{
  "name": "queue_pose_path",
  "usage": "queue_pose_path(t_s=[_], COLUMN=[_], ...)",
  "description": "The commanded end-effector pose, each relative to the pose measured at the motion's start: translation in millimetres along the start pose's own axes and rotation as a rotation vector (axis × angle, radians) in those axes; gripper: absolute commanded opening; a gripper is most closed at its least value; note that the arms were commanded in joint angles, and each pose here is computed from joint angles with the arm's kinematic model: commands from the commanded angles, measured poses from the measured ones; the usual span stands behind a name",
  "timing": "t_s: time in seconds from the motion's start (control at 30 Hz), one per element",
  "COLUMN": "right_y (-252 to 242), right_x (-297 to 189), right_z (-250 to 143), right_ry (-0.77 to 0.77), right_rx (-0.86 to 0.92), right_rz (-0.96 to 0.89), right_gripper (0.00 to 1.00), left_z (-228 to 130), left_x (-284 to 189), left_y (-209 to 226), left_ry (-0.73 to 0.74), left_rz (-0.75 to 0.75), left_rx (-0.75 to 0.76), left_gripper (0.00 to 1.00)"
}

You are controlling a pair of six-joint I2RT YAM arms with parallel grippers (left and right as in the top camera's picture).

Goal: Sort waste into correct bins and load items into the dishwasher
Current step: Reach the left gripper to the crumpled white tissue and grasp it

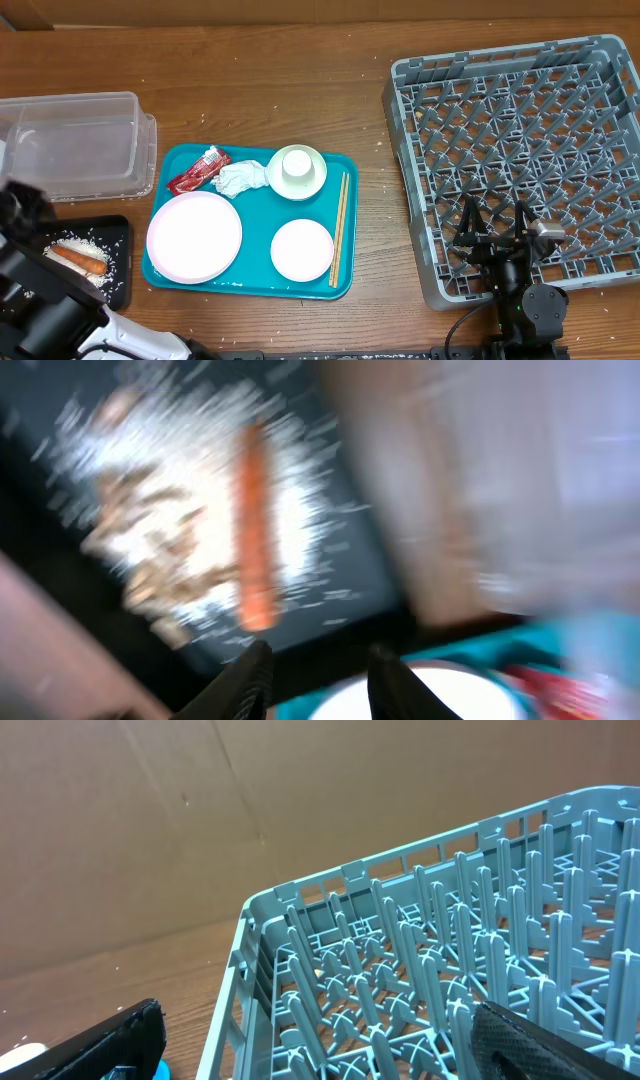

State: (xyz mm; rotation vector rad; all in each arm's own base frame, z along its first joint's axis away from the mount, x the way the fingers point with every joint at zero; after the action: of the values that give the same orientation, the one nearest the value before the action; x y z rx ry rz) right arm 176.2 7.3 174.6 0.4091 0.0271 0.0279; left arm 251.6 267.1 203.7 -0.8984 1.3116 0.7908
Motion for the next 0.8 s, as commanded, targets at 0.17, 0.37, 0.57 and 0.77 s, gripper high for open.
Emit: queue_pose_path(t_s=[0.17, 0.37, 0.57, 0.77], right_y=[-1.4, -1.4, -1.4, -1.4], right_x=[0.2, 0.2, 0.2, 0.2], right_z=[-2.3, -2.3, -2.3, -2.3], right_ry=[-0.001, -0.001, -0.001, -0.001], right_rx=[0.001, 0.001, 0.001, 0.001], right_rz=[-0.002, -0.002, -0.002, -0.002], right_gripper=[1.0, 1.0, 1.0, 1.0], left_z=[-70.0, -145.8, -167.5, -194.8], left_x=[-87.9, -55.5, 0.2, 62.7], left_y=[-127.1, -226.0, -269.9, -278.0], left_ry=[-0.152, -0.127, -0.276, -0.023], left_rz=[-0.335, -0.308, 0.056, 0.069], left_rx=[0.415, 0.881, 1.072, 1.256], left_gripper=[0.92, 0.97, 0.78, 0.68])
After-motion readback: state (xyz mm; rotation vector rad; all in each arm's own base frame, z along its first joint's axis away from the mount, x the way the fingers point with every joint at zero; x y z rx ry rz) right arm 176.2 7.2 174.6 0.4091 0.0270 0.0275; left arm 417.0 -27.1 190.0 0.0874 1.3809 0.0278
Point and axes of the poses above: each gripper's point midway between its finger pads, its own x axis out along the fingers, its own y axis along the line the jaws close on, z = x × y, the point moved 7 cm from there along -x, back along the fingers, and after that the axes turned 6 degrees about x, right-handed, at the moved point
